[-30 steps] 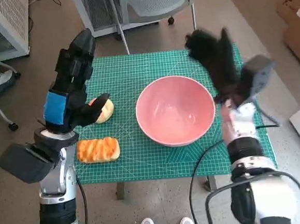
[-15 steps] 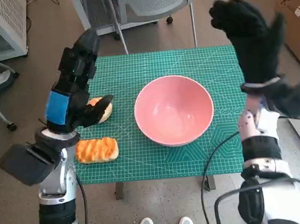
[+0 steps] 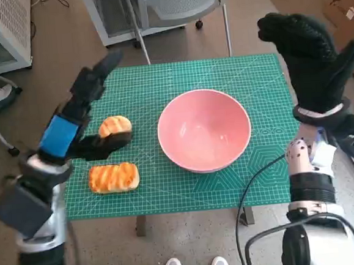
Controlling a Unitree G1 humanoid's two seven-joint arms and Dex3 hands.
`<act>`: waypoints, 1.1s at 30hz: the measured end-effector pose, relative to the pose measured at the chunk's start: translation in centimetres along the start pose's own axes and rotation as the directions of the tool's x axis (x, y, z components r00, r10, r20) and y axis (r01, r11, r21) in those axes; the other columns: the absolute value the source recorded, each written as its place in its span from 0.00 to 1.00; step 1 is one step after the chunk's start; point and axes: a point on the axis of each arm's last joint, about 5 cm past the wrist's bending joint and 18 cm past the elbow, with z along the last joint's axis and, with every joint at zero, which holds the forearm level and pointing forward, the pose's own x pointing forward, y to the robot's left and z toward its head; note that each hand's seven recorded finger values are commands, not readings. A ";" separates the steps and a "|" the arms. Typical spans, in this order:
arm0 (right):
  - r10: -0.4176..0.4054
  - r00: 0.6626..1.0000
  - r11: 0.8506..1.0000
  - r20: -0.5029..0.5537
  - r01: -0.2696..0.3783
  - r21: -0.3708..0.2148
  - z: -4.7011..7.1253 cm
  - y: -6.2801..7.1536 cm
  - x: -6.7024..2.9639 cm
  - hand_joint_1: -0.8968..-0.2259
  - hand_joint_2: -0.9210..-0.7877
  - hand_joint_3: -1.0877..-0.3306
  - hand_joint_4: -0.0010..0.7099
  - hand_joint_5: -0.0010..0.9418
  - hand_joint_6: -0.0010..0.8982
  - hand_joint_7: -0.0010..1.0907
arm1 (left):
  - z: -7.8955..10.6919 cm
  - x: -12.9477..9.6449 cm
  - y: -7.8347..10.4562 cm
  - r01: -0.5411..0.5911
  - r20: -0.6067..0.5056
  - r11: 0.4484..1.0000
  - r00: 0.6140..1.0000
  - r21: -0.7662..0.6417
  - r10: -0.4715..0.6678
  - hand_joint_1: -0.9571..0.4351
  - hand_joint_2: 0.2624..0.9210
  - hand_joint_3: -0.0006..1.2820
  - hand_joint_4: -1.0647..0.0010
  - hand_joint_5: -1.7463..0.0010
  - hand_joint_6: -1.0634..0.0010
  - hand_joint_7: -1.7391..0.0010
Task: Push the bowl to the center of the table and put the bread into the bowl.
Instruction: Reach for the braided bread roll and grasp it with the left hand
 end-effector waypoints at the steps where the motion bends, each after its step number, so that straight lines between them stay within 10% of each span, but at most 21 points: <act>1: 0.000 1.000 1.000 -0.002 0.000 0.000 0.0 0.0 -0.01 0.41 0.00 0.44 0.46 0.01 0.51 0.02 | 0.1 -0.2 0.1 0.016 -0.023 1.000 1.000 0.027 -0.015 0.37 0.72 0.14 0.91 0.98 1.00 0.73; 9: -0.004 1.000 1.000 -0.024 0.004 0.008 -0.3 0.1 -0.16 0.41 0.00 0.43 0.46 0.01 0.51 0.02 | 1.1 -1.9 1.1 0.227 -0.349 0.962 0.923 0.149 -0.164 0.55 0.67 0.02 0.92 1.00 0.82 0.91; 19: -0.005 0.999 0.999 -0.049 0.007 0.039 -0.7 0.3 0.01 0.40 0.00 0.45 0.47 0.01 0.52 0.02 | 2.2 -1.6 1.0 0.471 -0.690 0.872 0.675 0.132 -0.261 0.61 0.68 0.00 0.91 0.99 0.75 0.98; 33: -0.004 0.997 0.994 -0.081 0.013 0.108 -1.3 0.7 0.02 0.38 0.00 0.49 0.48 0.01 0.53 0.01 | 0.7 -1.0 -1.5 0.561 -0.807 0.821 0.531 0.108 -0.258 0.59 0.69 0.00 0.87 0.99 0.72 0.99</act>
